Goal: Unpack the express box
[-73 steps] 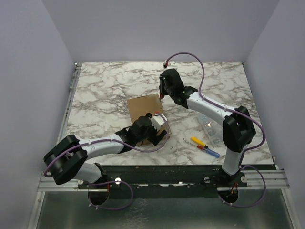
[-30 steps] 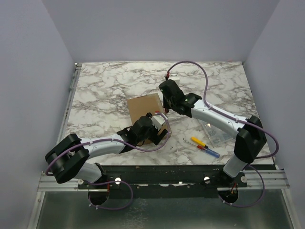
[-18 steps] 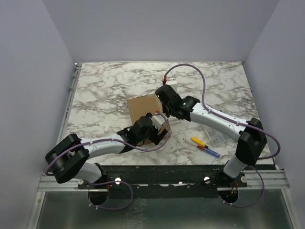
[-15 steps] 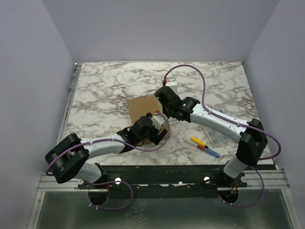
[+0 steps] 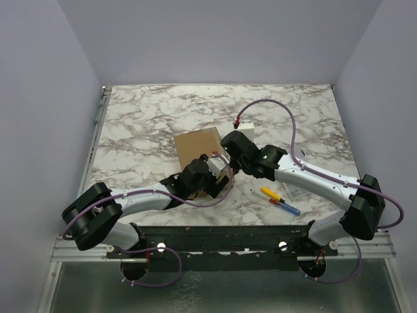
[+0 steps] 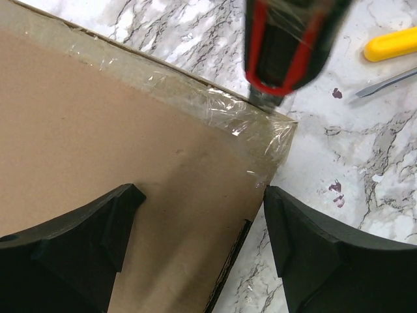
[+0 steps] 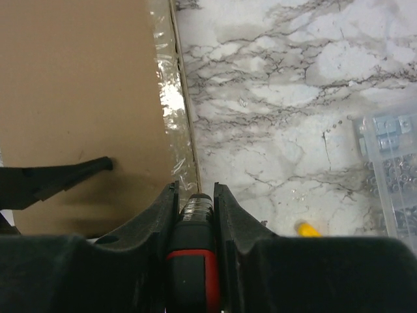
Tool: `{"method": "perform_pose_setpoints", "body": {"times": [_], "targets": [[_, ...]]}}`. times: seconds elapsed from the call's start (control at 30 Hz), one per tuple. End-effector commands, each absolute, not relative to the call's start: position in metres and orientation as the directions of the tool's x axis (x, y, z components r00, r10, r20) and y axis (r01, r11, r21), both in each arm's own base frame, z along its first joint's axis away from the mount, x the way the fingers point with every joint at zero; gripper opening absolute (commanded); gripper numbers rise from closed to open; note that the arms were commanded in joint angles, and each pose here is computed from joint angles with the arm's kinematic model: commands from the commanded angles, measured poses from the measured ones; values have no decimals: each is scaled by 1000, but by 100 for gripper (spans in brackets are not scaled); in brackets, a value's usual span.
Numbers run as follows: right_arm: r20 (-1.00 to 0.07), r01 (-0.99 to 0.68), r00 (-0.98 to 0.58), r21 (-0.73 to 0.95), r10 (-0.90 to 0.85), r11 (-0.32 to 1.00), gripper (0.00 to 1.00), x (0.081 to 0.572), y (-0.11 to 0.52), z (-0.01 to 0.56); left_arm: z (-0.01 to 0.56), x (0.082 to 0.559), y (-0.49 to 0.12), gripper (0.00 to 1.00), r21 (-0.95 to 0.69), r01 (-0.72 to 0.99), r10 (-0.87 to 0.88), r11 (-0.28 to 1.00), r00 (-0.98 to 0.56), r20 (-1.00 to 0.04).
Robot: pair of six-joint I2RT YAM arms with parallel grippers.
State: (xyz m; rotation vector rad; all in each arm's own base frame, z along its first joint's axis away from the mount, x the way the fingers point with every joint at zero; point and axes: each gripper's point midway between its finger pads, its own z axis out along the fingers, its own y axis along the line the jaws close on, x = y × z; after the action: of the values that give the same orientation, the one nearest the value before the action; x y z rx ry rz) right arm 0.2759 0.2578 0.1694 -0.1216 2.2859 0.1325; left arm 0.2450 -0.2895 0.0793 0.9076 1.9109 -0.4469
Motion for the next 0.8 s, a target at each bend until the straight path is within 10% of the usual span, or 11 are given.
{"method": "perform_pose_setpoints", "body": {"times": [0.0,0.77], "targets": [[-664,-222,-741,98,-103,970,0,228,273,149,55,256,-264,83,106,671,444,734,-356,-822],[-765,-192,-643,218,45,957,0,212,257,187,55,254,-267,83,102,686,451,720,-351,-820]]}}
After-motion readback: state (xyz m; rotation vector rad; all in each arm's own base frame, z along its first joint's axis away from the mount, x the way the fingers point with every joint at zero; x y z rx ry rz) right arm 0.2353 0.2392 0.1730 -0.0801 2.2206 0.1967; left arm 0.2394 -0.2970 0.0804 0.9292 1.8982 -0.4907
